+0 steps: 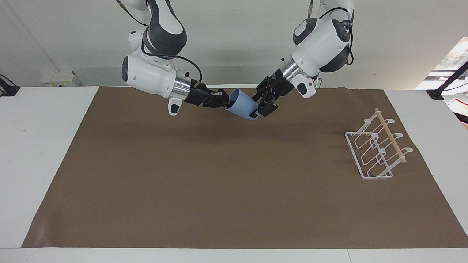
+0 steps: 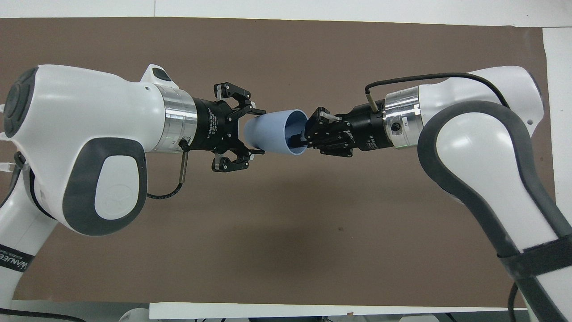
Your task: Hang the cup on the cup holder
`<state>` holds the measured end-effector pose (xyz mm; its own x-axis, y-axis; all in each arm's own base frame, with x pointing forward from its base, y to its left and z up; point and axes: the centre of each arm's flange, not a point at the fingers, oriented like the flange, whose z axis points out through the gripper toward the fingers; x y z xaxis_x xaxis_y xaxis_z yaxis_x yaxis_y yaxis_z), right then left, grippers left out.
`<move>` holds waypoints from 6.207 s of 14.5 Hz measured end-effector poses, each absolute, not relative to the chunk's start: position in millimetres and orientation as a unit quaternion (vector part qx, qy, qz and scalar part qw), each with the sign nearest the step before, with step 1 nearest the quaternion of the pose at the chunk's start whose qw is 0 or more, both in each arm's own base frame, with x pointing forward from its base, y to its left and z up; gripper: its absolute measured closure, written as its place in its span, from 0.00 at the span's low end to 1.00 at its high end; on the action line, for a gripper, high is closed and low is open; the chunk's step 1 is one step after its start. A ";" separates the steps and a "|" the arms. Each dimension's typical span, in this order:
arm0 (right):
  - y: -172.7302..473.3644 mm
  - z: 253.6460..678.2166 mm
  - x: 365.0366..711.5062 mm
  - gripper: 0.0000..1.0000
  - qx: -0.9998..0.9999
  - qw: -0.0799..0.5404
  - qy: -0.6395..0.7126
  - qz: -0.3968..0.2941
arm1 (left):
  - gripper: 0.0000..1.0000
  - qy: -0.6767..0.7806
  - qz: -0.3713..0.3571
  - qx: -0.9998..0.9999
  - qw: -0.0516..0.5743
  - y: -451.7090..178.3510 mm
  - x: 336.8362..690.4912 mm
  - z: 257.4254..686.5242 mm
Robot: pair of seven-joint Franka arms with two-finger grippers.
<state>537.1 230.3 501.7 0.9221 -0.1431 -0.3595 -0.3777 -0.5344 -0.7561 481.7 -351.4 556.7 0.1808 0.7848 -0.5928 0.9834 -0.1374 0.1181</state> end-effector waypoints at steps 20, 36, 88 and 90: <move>55.2 573.5 537.5 0.00 -0.965 0.231 0.125 0.022 | 0.29 0.612 -0.062 0.782 0.100 -279.7 508.2 539.8; 5.5 659.8 516.8 0.00 -0.994 -0.058 -0.042 0.078 | 0.29 0.436 0.415 0.703 -0.379 -183.5 560.9 481.6; -16.0 650.9 514.6 0.00 -0.997 0.007 -0.008 0.081 | 0.00 0.508 0.054 0.841 -0.177 -157.4 562.5 488.9; -15.9 650.9 514.6 0.00 -0.997 0.007 -0.008 0.081 | 0.00 0.431 0.006 0.892 -0.136 -142.4 560.3 506.4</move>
<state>514.6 -15.9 650.9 0.9869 0.0166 -0.1606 0.0143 -0.9998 -0.0156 560.3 -142.4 506.4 0.6280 0.7676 0.1280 0.7710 -0.5913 -0.2365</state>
